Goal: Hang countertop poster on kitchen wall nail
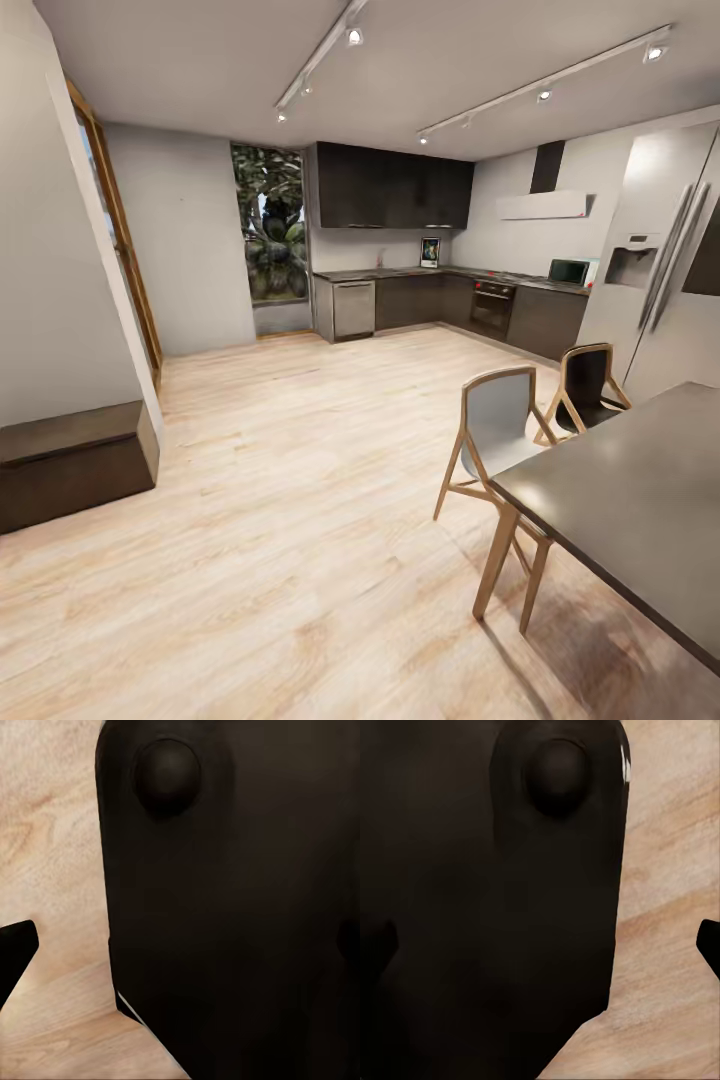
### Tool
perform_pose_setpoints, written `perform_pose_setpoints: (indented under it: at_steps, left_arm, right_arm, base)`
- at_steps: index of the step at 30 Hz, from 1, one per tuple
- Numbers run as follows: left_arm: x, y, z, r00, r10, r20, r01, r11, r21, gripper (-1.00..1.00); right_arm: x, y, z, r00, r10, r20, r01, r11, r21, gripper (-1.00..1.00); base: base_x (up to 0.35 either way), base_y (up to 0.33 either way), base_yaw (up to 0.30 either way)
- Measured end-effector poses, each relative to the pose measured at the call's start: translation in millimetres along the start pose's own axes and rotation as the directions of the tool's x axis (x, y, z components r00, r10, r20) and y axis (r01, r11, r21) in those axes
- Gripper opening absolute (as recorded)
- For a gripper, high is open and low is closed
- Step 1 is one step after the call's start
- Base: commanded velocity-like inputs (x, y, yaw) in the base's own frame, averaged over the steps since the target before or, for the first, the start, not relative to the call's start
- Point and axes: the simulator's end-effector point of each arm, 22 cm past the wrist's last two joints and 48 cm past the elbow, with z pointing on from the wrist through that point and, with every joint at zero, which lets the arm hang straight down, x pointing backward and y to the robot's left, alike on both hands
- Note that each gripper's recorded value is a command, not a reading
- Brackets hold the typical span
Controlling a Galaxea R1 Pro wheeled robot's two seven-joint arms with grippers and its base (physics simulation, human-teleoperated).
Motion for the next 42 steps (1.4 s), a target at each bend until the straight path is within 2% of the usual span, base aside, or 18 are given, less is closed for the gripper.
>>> perform_pose_setpoints:
  at_steps: [3,8,23,32,33,34,35,36,37,38,42]
  left_arm:
    - [-4,8,-0.1,1.000,-0.009,0.016,0.009,1.000,-0.009,1.00]
    - [-13,8,-0.3,0.999,-0.009,0.038,0.009,1.000,-0.009,1.00]
    - [-13,8,-0.3,0.999,-0.009,0.038,0.009,1.000,-0.009,1.00]
    - [-68,0,-3.4,0.990,-0.101,0.098,0.101,0.995,0.007,1.00]
    - [-94,-2,-6.5,0.981,-0.183,0.067,0.182,0.983,0.023,1.00]
    - [-179,-2,-21.9,0.967,-0.196,0.161,0.191,0.980,0.046,1.00]
    - [-272,-2,-49.9,0.940,-0.202,0.274,0.190,0.979,0.071,1.00]
    - [-300,-3,-61.0,0.930,-0.212,0.300,0.196,0.977,0.082,1.00]
    - [-280,-3,-53.1,0.938,-0.217,0.270,0.203,0.976,0.078,1.00]
    - [-286,-3,-55.6,0.936,-0.223,0.273,0.208,0.975,0.082,1.00]
    - [-327,-1,-73.8,0.920,-0.256,0.296,0.238,0.966,0.097,1.00]
  right_arm:
    - [-15,6,-0.2,1.000,0.001,0.024,0.000,1.000,-0.007,1.00]
    - [-47,6,-1.6,0.997,0.001,0.074,0.000,1.000,-0.007,1.00]
    - [-48,6,-1.6,0.997,0.001,0.075,0.000,1.000,-0.007,1.00]
    - [-90,6,-5.6,0.994,-0.002,0.105,0.000,1.000,0.024,1.00]
    - [-117,-2,-10.5,0.997,-0.002,0.072,-0.002,0.998,0.065,1.00]
    - [-209,-2,-30.5,0.985,-0.004,0.172,-0.008,0.998,0.067,1.00]
    - [-317,-2,-69.4,0.952,-0.007,0.306,-0.014,0.998,0.067,1.00]
    - [-362,0,-91.4,0.936,-0.008,0.352,-0.016,0.998,0.066,1.00]
    - [-347,2,-84.3,0.945,-0.009,0.327,-0.013,0.998,0.064,1.00]
    - [-338,4,-80.1,0.951,-0.007,0.309,-0.012,0.998,0.061,1.00]
    - [-377,26,-101.5,0.937,-0.027,0.348,0.012,0.999,0.045,1.00]
  base:
    - [0.000,0.000,0.000]
    - [0.000,0.000,0.000]
    - [0.000,0.000,0.000]
    - [0.000,0.000,0.000]
    - [0.000,0.000,0.000]
    - [0.000,0.000,0.000]
    - [0.000,0.000,0.000]
    - [0.000,0.000,0.000]
    - [0.000,0.000,0.000]
    - [0.000,0.000,0.000]
    - [0.000,0.000,0.000]
